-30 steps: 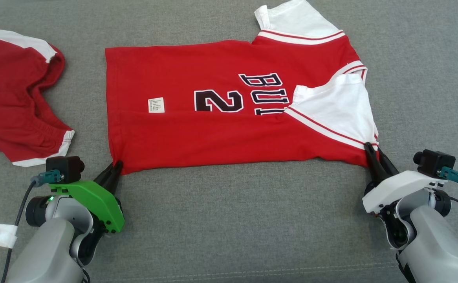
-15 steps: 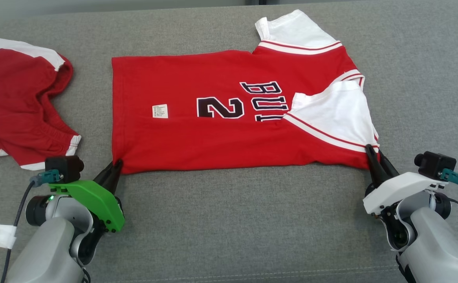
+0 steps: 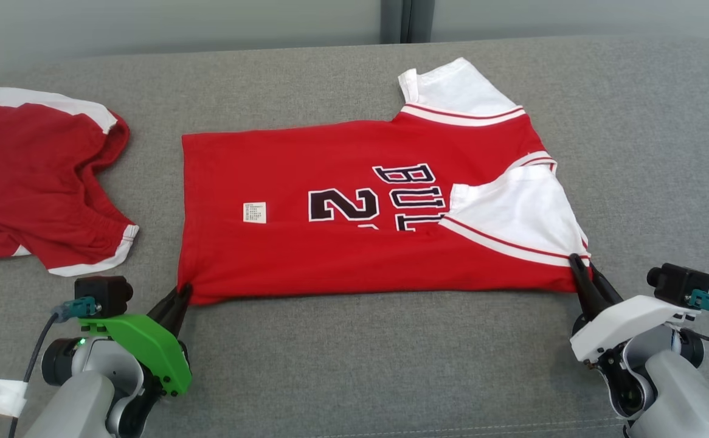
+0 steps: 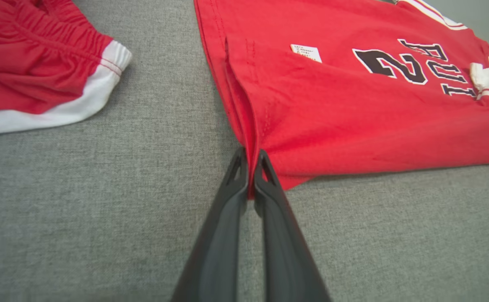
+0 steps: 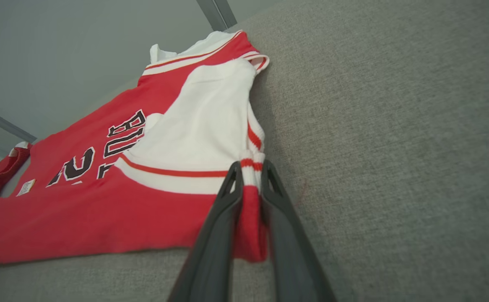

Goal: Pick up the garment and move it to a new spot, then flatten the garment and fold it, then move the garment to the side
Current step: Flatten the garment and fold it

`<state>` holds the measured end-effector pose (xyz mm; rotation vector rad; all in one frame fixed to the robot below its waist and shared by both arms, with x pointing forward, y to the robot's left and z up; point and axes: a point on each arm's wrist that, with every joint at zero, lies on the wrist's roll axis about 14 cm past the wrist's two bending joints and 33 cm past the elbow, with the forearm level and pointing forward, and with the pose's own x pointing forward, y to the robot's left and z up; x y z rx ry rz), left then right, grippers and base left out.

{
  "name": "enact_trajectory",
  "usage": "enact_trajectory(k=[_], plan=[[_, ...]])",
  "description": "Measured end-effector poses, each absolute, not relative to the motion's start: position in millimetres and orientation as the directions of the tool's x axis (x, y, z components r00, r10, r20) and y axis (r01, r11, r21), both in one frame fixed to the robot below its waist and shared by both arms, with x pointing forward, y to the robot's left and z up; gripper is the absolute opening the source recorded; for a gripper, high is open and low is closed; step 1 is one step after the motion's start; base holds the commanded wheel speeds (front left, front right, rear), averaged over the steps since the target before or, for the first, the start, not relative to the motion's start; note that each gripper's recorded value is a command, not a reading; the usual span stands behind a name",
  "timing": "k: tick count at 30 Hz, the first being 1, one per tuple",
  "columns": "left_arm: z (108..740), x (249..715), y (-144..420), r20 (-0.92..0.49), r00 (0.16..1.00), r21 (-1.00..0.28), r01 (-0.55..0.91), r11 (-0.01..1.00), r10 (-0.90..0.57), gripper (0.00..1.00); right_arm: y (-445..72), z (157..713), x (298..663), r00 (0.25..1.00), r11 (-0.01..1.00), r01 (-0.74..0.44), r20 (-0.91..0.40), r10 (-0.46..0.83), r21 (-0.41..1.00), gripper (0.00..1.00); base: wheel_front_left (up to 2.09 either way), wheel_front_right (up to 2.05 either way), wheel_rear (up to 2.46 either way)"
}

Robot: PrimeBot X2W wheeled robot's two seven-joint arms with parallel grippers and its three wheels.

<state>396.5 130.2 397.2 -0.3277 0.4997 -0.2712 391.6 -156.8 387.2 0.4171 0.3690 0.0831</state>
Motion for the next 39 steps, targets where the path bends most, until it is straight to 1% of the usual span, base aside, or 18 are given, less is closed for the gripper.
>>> enact_trajectory(k=[3, 11, 21, 29, 39], plan=[[398.7, 390.8, 131.1, -0.422, 0.843, -0.365, 0.180, 0.914, -0.334, 0.00, -159.1, 390.8, 384.9, 0.930, 0.918, -0.023, -0.329, 0.165, 0.396, 0.00, 0.00, 0.00, 0.00], [398.7, 374.9, 127.5, -0.425, 0.837, -0.368, 0.188, 0.911, -0.345, 0.00, -165.9, 386.7, 358.0, 0.924, 0.909, 0.001, -0.348, 0.159, 0.417, 0.00, 0.00, 0.00, 0.00], [395.2, 354.9, 122.8, -0.432, 0.833, -0.384, 0.175, 0.906, -0.344, 0.00, -171.4, 386.1, 339.2, 0.922, 0.906, 0.006, -0.352, 0.158, 0.423, 0.00, 0.00, 0.00, 0.00], [392.8, 335.6, 121.8, -0.449, 0.828, -0.387, 0.158, 0.908, -0.335, 0.00, -176.3, 389.4, 329.1, 0.925, 0.901, 0.013, -0.348, 0.154, 0.433, 0.00, 0.00, 0.00, 0.00], [394.4, 324.6, 118.3, -0.459, 0.821, -0.391, 0.155, 0.907, -0.338, 0.00, -178.9, 390.1, 322.2, 0.921, 0.903, 0.006, -0.354, 0.162, 0.429, 0.00, 0.00, 0.00, 0.00]])
